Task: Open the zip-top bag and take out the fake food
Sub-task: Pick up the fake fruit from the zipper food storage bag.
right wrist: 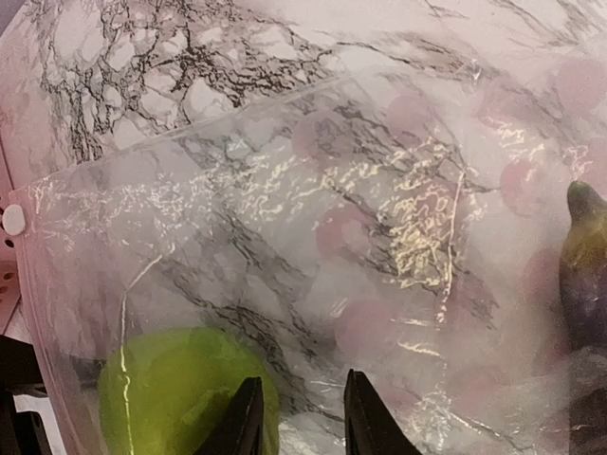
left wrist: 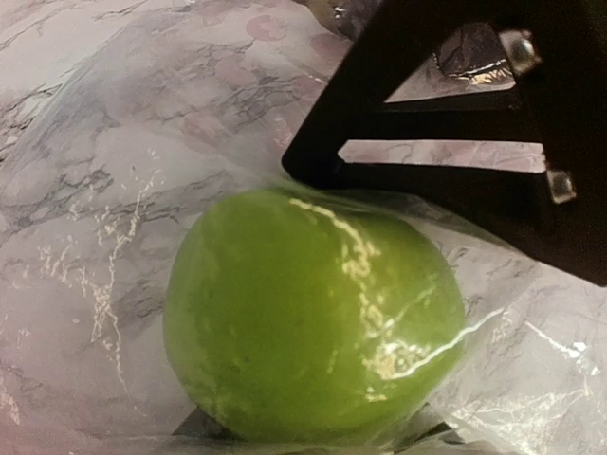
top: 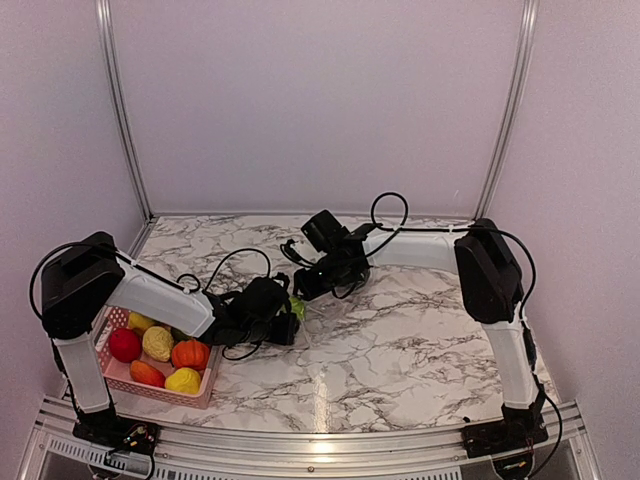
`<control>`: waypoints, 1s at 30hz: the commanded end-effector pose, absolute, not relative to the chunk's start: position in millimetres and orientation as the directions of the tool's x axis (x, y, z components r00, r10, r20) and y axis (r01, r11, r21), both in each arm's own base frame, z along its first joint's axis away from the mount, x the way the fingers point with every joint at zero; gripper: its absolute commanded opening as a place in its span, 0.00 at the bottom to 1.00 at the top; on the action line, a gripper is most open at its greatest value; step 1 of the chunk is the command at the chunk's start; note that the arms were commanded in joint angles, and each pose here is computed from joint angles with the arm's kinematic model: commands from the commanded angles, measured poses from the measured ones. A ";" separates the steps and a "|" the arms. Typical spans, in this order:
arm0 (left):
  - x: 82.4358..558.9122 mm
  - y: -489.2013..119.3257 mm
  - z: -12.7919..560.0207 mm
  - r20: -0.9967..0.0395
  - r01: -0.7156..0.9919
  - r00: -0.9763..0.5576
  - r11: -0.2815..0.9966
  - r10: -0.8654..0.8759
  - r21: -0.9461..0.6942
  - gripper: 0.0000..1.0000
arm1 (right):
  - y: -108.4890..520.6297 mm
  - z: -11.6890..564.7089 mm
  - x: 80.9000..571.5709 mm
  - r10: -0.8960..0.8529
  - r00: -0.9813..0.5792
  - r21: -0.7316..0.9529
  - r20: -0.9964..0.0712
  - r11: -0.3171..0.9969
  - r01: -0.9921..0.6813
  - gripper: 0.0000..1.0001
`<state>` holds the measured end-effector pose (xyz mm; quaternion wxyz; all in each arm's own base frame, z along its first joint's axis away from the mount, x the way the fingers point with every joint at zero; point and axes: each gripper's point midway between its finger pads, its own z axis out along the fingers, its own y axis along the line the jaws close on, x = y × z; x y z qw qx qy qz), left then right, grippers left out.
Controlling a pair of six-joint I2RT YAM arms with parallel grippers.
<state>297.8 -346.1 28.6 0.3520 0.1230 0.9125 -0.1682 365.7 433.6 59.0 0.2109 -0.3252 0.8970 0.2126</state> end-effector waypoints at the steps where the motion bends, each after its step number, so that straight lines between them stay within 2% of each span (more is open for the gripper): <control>1: 307.0 -354.3 38.6 -0.702 0.350 -0.705 0.909 0.096 -0.227 0.48 | 437.8 57.9 352.0 -0.520 -0.689 0.259 -0.504 0.671 -0.695 0.28; 6: 304.3 -352.8 42.6 -0.697 0.351 -0.710 0.909 0.100 -0.226 0.33 | 436.5 58.6 355.7 -0.504 -0.698 0.251 -0.509 0.689 -0.680 0.29; 9: 298.9 -352.0 44.8 -0.678 0.352 -0.727 0.906 0.105 -0.237 0.28 | 434.9 61.7 360.3 -0.484 -0.703 0.240 -0.522 0.707 -0.665 0.32; 16: 273.8 -347.0 43.1 -0.582 0.352 -0.802 0.892 0.132 -0.282 0.25 | 417.2 64.9 380.3 -0.389 -0.746 0.248 -0.541 0.773 -0.584 0.37; 30: 222.7 -334.0 51.0 -0.388 0.327 -0.906 0.863 0.170 -0.385 0.25 | 398.9 62.4 400.5 -0.275 -0.777 0.286 -0.566 0.819 -0.498 0.39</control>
